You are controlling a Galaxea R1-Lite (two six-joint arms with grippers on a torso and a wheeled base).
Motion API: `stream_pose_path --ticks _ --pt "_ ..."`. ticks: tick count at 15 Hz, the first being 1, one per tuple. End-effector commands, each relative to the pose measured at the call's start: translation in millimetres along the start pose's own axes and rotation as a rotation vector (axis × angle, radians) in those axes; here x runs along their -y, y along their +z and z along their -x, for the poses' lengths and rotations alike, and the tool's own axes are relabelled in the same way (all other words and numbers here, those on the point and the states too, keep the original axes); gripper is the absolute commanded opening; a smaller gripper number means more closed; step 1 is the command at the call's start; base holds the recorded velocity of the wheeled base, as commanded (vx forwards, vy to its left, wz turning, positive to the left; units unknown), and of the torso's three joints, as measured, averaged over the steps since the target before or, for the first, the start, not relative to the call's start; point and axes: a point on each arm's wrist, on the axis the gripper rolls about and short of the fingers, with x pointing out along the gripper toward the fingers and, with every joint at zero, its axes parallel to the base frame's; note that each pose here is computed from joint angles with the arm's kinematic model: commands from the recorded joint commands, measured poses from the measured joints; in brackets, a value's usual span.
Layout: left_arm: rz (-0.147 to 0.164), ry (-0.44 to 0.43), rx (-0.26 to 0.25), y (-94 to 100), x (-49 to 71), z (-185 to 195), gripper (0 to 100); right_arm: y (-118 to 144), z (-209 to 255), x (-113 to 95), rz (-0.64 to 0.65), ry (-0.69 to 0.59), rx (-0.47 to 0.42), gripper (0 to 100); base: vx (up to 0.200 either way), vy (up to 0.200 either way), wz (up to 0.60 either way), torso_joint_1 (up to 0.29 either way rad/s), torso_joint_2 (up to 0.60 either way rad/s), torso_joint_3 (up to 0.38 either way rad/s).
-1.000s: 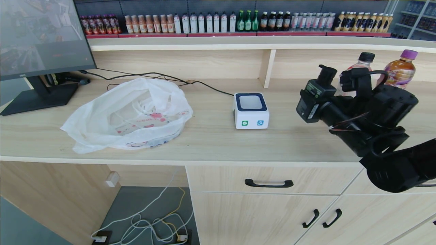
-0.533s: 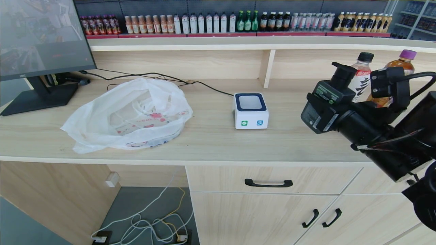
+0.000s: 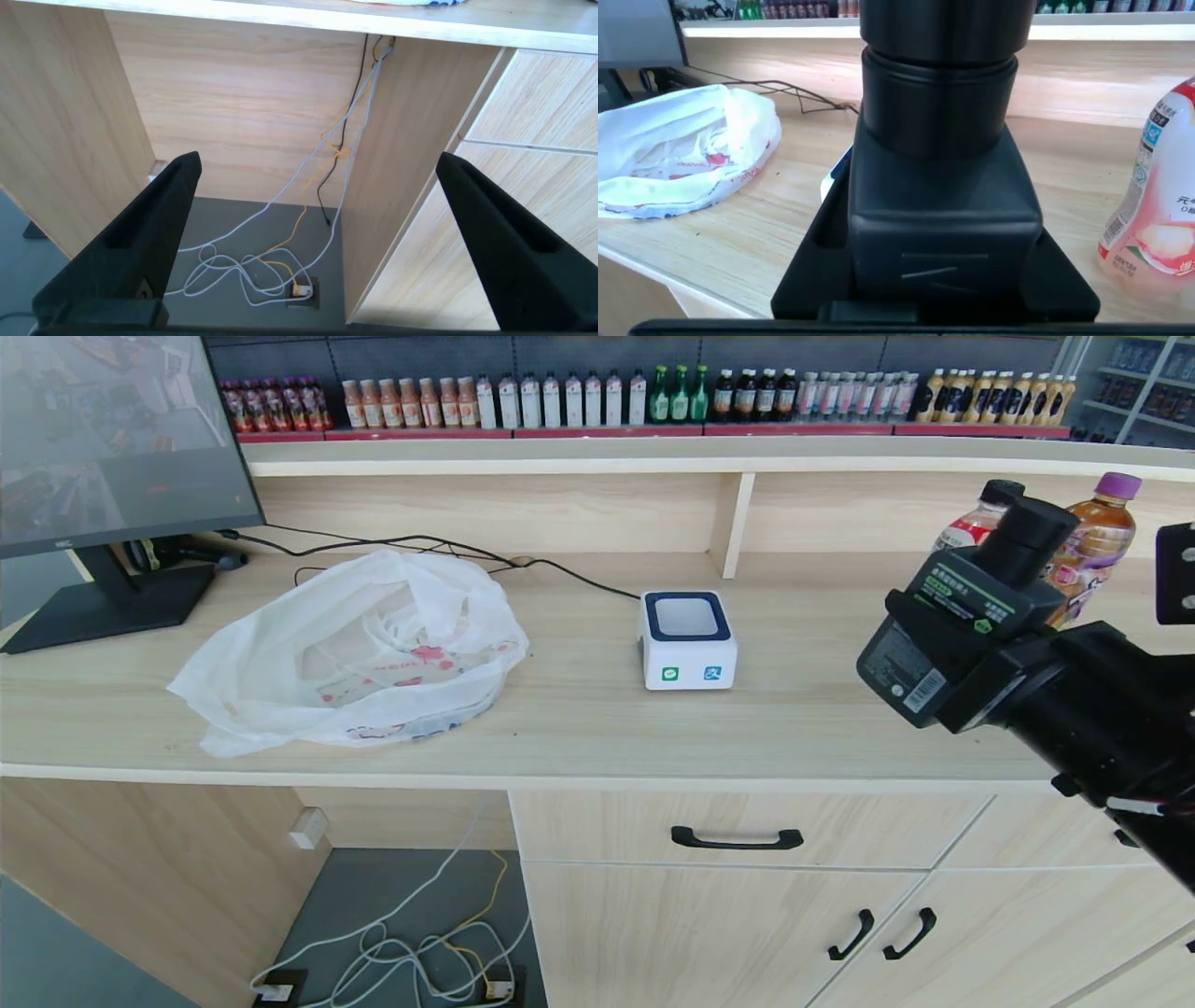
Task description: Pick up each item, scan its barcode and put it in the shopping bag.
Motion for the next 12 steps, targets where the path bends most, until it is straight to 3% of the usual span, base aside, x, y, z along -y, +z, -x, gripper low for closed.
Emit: stream_pose_path --ticks 1,5,7,9,12 --pt "0.0 0.0 0.0 0.0 0.0 0 100 11 8 -4 -0.018 0.023 0.029 0 0.0 0.0 0.0 0.0 0.0 0.0" --pt "0.0 0.0 0.0 0.0 0.0 0 100 27 -4 -23 -0.158 0.149 0.074 0 0.0 0.0 0.0 0.0 0.0 0.0" --pt "0.0 0.0 0.0 0.0 0.0 0 100 32 -17 -31 -0.23 0.287 0.091 0 0.0 0.0 0.0 0.0 0.0 0.0" --pt "0.0 0.0 0.0 0.0 0.0 0 100 28 -21 -39 -0.308 0.432 0.059 0 0.0 0.0 0.0 0.0 0.0 0.0" --pt "0.0 0.0 0.0 0.0 0.0 0 100 20 -24 -44 -0.44 0.533 0.001 0 0.0 0.0 0.0 0.0 0.0 0.0"
